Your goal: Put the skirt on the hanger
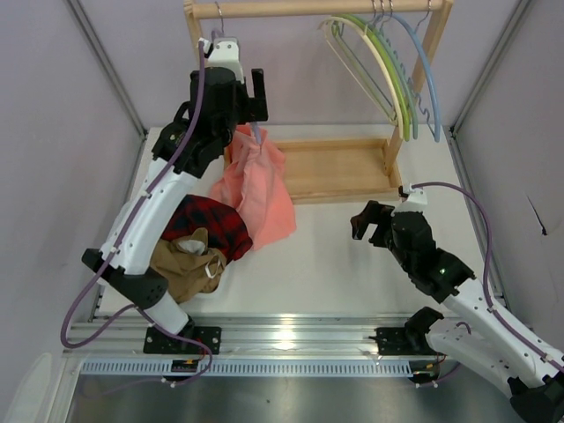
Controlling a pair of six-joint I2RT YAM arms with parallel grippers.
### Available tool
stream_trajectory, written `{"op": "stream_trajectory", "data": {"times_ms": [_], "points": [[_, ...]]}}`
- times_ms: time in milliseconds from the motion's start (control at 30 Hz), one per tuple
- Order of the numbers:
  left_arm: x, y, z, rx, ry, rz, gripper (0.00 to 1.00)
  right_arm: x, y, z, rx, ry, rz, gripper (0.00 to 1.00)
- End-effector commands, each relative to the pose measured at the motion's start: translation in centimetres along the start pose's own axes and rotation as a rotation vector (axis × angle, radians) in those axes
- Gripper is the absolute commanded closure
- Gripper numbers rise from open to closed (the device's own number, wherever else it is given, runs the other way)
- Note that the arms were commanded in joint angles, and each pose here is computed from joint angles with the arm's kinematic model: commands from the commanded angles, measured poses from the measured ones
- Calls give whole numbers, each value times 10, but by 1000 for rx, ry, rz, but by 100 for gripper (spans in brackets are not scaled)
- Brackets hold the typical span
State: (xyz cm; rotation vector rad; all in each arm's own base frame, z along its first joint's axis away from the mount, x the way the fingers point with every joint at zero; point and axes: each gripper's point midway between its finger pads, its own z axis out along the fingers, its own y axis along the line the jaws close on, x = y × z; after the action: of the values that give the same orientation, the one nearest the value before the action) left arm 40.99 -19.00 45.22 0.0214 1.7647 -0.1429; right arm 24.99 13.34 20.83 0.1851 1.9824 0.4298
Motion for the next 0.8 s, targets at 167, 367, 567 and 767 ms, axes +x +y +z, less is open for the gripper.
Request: {"op": "stream_trajectory", "data": {"times_ms": [167,367,567,767], "points": [[-11,61,-34,-108,-71,-31,12,-15,8,1,-20,-41,-5,1],[3,96,-41,-131,-57,-48,13,-14,13,1,-53,-41,11,1],[10,113,-46,-141,-49,-76,7,-10,11,1,-48,-32,7,1],[-15,89,-92,79,-101,-118,1,-14,19,-2,-90,-37,-7,1]]}}
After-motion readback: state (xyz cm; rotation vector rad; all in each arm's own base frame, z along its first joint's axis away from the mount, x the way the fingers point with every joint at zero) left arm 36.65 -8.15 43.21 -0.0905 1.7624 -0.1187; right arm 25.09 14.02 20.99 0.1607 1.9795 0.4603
